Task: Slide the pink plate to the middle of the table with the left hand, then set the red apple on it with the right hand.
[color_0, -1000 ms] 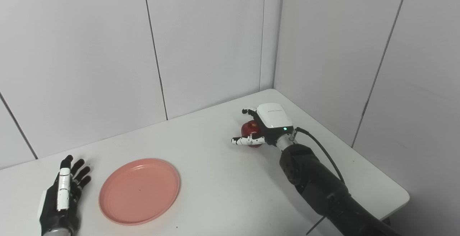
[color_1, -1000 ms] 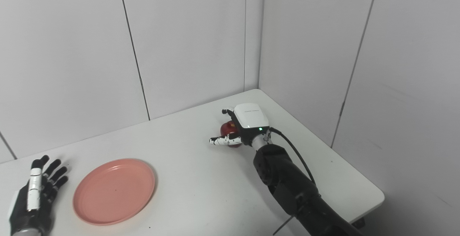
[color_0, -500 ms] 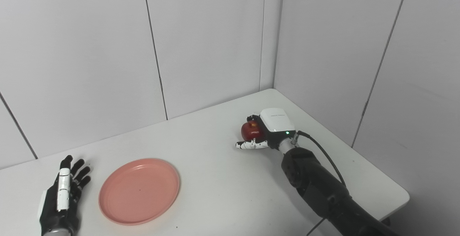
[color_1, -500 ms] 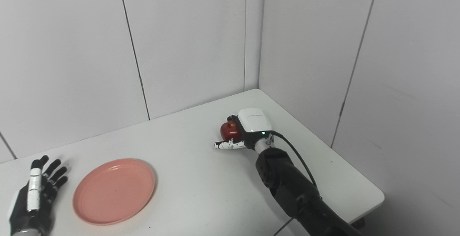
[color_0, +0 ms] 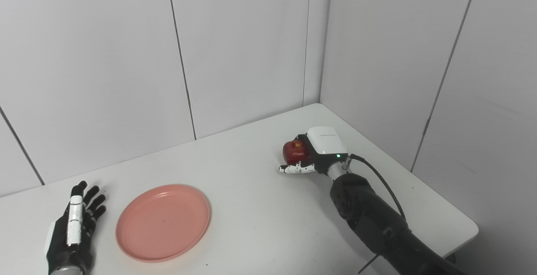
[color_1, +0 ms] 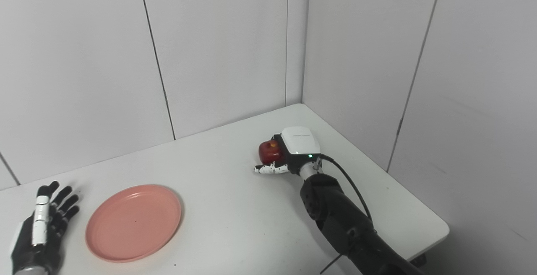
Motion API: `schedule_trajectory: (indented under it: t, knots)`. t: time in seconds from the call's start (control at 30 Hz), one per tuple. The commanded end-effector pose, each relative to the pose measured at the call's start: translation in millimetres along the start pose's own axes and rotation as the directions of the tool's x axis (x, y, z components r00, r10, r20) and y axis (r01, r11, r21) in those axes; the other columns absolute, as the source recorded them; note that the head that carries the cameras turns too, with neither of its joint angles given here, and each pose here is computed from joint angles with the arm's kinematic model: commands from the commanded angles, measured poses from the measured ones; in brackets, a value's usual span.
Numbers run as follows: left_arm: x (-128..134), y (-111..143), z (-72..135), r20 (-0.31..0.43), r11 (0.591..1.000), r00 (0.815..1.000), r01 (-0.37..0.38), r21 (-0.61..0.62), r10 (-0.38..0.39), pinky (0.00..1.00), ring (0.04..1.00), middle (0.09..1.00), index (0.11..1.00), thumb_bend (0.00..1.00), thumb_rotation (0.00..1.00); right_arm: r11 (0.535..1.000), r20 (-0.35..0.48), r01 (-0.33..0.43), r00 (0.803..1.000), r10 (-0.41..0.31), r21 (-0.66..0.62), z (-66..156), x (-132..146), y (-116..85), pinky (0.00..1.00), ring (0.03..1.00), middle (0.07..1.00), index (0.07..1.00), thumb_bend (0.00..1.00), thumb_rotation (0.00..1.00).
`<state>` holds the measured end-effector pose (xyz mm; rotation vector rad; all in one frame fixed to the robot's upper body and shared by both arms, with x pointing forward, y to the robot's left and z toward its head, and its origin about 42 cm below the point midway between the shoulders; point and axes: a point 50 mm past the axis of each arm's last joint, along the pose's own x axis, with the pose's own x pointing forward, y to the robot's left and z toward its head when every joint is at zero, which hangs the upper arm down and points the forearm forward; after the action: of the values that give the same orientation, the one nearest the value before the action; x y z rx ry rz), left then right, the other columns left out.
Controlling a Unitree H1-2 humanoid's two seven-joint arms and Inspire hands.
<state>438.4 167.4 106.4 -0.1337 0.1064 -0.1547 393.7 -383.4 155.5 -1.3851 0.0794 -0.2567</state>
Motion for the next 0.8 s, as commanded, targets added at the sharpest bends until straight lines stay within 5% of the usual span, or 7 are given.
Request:
schedule_trajectory:
  t: [0.0,0.27,0.43,0.77]
  knots:
    - [-6.9,3.7,-20.1,-0.105,1.000,0.994,-0.009,-0.004,0.009,0.89,0.881,0.906,0.909,0.69,0.88,0.996,0.051,0.093,0.994,-0.093,0.015,6.7,12.3,-21.1,0.33,0.407,0.499,0.582,0.70,0.60]
    - [-6.3,2.4,-18.2,-0.099,1.000,0.995,-0.013,-0.007,0.013,0.88,0.877,0.897,0.892,0.68,0.87,0.987,0.112,0.151,0.981,-0.156,0.059,7.0,14.0,-21.8,0.19,0.250,0.338,0.542,0.56,0.48]
    - [-6.3,2.3,-16.9,-0.092,1.000,0.996,-0.007,0.008,0.008,0.88,0.877,0.899,0.896,0.66,0.88,0.978,0.145,0.189,0.969,-0.201,0.092,5.1,16.3,-19.5,0.13,0.177,0.254,0.433,0.47,0.35]
    - [-5.3,3.6,-17.4,-0.095,1.000,0.995,-0.008,0.019,0.010,0.88,0.879,0.900,0.892,0.66,0.89,0.974,0.167,0.205,0.961,-0.219,0.097,4.4,17.6,-20.2,0.11,0.154,0.224,0.372,0.45,0.30]
